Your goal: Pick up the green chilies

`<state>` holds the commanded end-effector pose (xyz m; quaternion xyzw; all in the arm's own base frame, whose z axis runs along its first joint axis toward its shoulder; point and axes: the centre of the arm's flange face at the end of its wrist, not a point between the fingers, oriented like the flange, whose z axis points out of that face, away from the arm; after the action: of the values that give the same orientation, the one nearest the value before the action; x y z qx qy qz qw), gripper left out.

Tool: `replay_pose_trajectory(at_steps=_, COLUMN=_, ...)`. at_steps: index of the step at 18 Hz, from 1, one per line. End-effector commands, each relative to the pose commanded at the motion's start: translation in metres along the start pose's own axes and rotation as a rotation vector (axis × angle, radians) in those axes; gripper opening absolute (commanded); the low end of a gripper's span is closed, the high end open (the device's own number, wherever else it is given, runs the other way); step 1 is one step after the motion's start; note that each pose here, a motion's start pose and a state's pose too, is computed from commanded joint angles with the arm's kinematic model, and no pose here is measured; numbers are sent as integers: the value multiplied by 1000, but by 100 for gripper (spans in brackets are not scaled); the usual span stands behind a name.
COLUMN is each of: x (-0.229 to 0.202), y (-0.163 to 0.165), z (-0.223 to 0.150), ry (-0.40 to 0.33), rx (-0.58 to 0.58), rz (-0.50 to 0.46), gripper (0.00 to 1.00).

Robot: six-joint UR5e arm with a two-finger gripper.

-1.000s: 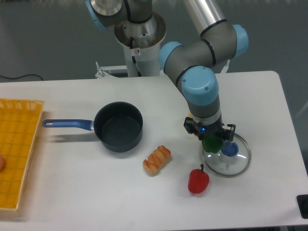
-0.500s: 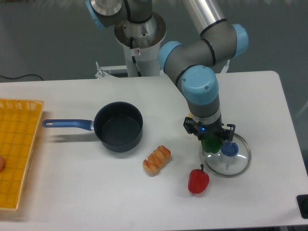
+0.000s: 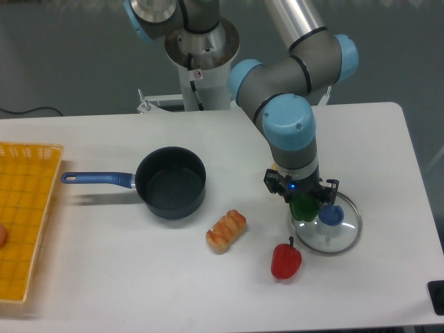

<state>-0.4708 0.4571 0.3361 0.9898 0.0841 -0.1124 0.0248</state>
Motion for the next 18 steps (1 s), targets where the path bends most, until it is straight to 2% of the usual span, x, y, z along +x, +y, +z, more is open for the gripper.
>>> replay_pose_trajectory(at_steps=14, x=-2, y=2, z=-3, ry=0, rx=1, rz=-2, gripper=37)
replay_pose_trajectory(at_steps=18, x=-1, y=2, z=-11, ry=13, rx=35, rz=-8, gripper=37)
